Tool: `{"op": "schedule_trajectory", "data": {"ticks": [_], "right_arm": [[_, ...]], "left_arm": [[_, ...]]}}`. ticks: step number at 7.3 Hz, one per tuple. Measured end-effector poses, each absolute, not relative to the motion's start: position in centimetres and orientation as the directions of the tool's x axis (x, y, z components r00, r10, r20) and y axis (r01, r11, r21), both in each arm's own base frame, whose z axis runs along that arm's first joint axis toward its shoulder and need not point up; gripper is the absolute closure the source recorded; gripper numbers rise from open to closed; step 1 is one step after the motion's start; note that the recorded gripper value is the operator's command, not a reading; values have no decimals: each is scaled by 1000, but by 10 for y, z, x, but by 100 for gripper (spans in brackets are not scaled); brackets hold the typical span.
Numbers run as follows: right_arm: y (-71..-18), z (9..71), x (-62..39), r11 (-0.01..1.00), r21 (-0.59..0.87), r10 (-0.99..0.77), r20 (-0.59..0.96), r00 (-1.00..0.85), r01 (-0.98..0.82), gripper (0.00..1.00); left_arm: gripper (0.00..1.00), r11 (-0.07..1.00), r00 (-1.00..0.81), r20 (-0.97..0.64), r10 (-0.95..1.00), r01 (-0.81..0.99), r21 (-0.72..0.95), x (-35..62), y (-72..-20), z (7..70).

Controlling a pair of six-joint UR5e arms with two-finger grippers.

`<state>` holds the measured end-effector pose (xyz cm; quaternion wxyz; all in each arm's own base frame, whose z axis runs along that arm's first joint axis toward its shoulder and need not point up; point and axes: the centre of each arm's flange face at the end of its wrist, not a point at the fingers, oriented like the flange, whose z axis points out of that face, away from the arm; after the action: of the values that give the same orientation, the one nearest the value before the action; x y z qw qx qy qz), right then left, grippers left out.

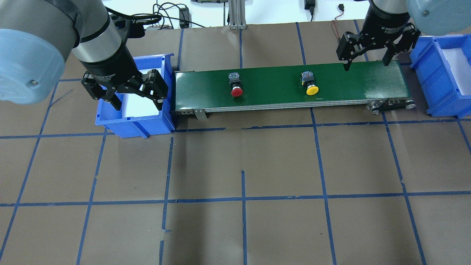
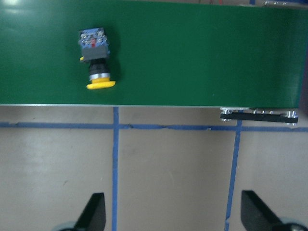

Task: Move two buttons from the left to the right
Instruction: 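Move the right gripper along the belt toward the yellow button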

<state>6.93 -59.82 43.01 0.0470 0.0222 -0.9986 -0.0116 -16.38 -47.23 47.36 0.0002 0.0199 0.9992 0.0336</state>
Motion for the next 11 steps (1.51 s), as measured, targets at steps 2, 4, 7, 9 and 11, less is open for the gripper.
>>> {"op": "schedule_trajectory", "data": {"ticks": [2,4,7,9,11], "right_arm": [[-658,373,50,999,30,-40,99,-994,-37,0],[-677,343,40,997,56,-59,92,-994,-54,0],[-687,321,29,996,63,-68,38,-997,-66,0],[-696,302,26,997,55,-65,36,-997,-63,0],[-701,291,26,997,57,-58,34,-998,-56,0]], "left_arm": [[0,996,-999,1,35,35,79,-165,-472,466],[0,996,-999,1,34,34,88,-166,-470,460],[0,995,-999,-3,36,36,93,-165,-471,457],[0,994,-999,-5,39,38,98,-165,-473,454],[0,995,-999,-1,36,35,98,-166,-473,454]]}}
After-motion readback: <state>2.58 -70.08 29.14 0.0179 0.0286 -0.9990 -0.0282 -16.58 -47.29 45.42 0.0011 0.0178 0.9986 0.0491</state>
